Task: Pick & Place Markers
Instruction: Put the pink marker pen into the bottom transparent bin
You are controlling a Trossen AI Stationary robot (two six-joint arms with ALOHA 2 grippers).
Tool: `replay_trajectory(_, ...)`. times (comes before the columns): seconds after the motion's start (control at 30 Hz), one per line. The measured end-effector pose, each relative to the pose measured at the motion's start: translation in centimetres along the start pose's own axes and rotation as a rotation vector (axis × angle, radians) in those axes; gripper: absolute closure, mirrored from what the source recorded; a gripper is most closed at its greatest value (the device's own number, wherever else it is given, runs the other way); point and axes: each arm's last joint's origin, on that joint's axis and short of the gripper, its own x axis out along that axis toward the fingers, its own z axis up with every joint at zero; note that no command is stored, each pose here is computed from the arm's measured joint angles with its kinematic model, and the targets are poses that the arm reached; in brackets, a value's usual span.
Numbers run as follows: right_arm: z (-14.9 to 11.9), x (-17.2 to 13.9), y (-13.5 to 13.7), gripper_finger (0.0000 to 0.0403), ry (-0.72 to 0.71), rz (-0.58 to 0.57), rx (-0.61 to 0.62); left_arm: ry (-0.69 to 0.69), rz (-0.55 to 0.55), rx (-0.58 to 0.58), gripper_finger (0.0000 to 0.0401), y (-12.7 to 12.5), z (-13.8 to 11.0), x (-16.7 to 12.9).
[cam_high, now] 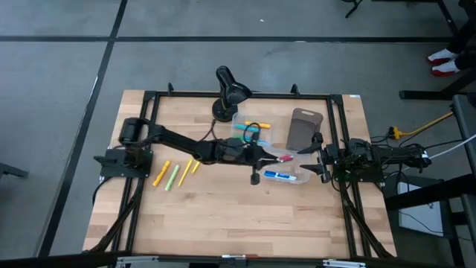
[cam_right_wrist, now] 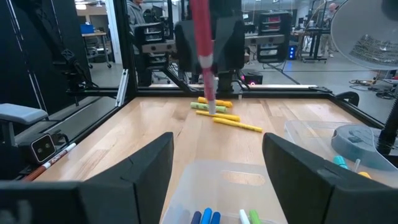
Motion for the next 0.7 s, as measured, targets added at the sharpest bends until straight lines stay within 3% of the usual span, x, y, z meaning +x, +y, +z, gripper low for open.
replay_trajectory(0.4, 0.0, 0.0, 0.0, 0.0159, 0.0, 0.0, 0.0, 0.033, -0.017, 0.124, 0.0375, -0.6, -0.5, 5.3)
replay_trajectory(0.7, 0.0, 0.0, 0.0, 0.0159, -0.001, 0.0, 0.0, 0.083, 0.016, 0.178, 0.0375, -0.5, -1.4, 6.3)
